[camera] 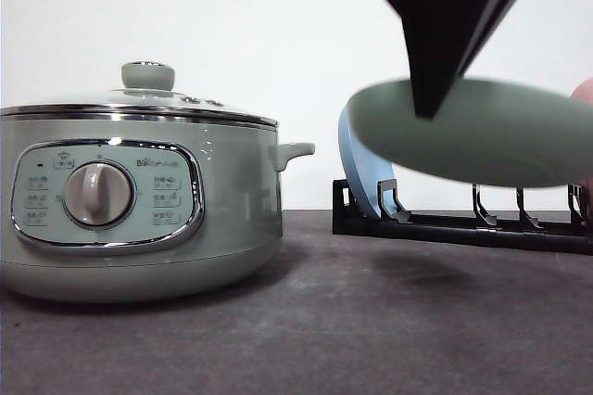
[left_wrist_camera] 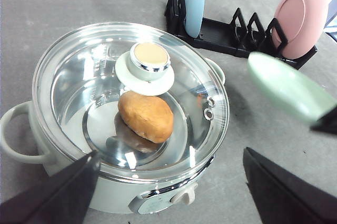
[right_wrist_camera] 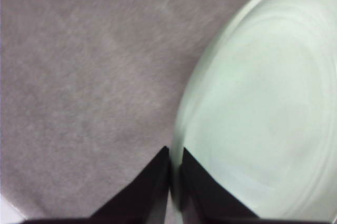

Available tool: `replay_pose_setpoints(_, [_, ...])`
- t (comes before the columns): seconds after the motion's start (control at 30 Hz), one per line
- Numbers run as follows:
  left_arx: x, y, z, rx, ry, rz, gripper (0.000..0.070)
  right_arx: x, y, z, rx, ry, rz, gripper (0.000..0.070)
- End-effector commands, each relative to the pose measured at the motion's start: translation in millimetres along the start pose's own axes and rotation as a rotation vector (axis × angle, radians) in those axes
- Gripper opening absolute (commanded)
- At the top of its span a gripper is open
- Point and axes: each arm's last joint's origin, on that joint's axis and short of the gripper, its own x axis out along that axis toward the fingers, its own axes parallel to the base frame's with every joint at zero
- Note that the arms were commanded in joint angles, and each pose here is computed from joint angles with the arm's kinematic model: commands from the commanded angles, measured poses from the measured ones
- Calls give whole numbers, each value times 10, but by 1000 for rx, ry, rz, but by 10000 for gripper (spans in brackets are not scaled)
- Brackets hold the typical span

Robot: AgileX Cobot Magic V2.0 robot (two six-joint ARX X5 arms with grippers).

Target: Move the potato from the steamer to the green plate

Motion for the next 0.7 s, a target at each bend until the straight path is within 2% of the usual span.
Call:
replay_pose_setpoints(0.0, [-41,-29,71,31,-29,-7,555,43,109,15,-1,-12,0,4])
replay_pose_setpoints(0.23, [-41,-29,71,31,-29,-7,555,251,386,-103,-41,20,25,4])
replay_pose_setpoints(0.67, [-41,-29,71,31,-29,-7,555,690,643,-242,-92,123,38,4])
